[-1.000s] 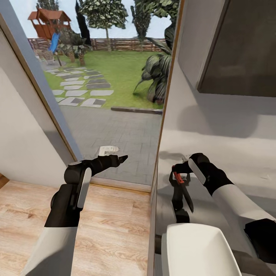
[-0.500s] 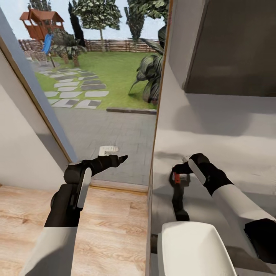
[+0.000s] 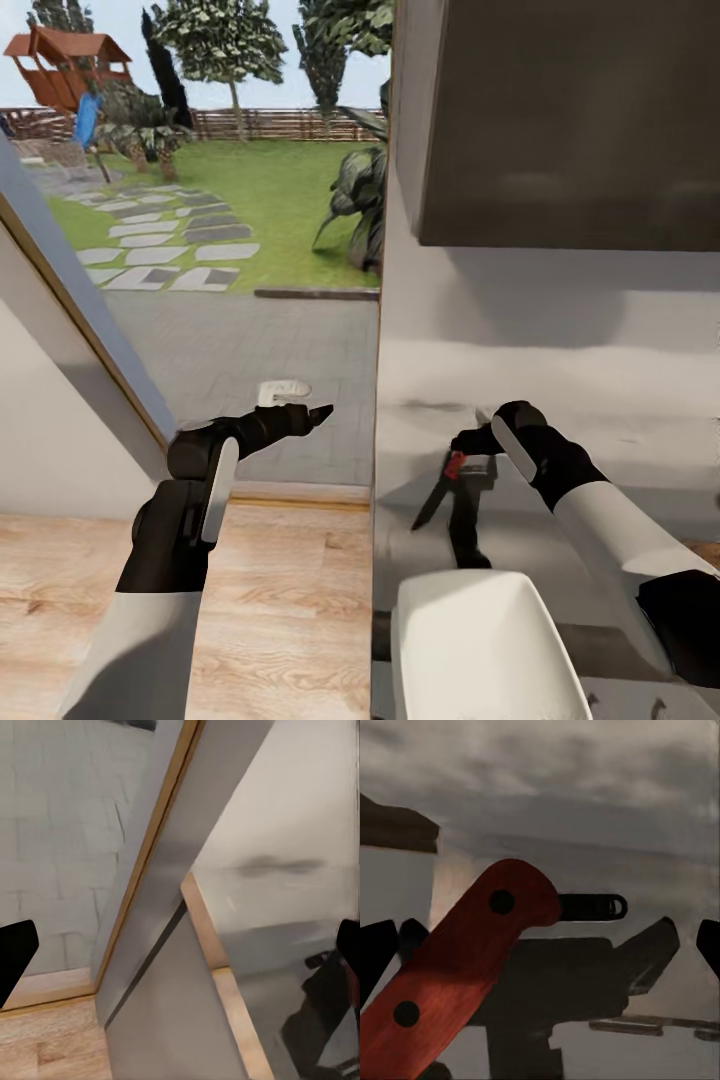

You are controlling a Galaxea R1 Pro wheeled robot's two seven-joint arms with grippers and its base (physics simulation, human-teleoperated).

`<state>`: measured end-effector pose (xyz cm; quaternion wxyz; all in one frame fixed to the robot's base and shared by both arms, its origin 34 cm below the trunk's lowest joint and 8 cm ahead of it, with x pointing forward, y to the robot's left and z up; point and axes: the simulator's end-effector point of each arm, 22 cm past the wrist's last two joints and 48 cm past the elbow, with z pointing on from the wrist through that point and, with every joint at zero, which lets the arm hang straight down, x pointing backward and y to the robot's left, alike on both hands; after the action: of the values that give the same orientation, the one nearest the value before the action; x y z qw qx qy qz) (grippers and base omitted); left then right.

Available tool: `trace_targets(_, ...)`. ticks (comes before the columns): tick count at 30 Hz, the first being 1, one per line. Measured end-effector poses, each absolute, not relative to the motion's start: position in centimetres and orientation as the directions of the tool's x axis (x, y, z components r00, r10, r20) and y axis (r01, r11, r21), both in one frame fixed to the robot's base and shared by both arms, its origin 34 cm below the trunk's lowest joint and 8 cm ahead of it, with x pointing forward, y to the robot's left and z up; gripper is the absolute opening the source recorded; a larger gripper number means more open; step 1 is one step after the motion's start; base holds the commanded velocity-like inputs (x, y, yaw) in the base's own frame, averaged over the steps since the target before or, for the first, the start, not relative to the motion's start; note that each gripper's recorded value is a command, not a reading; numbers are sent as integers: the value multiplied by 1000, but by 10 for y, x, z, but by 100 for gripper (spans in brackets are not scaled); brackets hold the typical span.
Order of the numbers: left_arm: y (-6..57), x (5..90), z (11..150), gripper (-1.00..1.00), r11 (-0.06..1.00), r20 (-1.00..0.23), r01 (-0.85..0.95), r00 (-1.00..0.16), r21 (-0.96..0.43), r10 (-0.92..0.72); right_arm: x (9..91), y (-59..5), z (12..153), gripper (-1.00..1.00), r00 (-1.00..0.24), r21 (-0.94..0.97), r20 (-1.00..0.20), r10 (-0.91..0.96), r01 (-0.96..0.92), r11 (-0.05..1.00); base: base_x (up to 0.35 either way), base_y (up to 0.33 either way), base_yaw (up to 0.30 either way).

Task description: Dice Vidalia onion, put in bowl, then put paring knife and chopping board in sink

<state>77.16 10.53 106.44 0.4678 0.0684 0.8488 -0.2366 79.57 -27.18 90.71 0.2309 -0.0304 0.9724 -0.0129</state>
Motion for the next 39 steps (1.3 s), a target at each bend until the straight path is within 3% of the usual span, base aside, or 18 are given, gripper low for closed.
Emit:
trace_targets(27, 105, 770, 1078, 100, 879, -837, 344, -536, -331, -106, 798, -272, 922, 100, -881, -41, -469, -65, -52, 998, 0, 0, -139)
trace_targets(39, 106, 770, 1081, 100, 879, -840, 345, -532, -329, -106, 798, -270, 926, 100, -878, -44, -473, -73, -59, 997, 0, 0, -31)
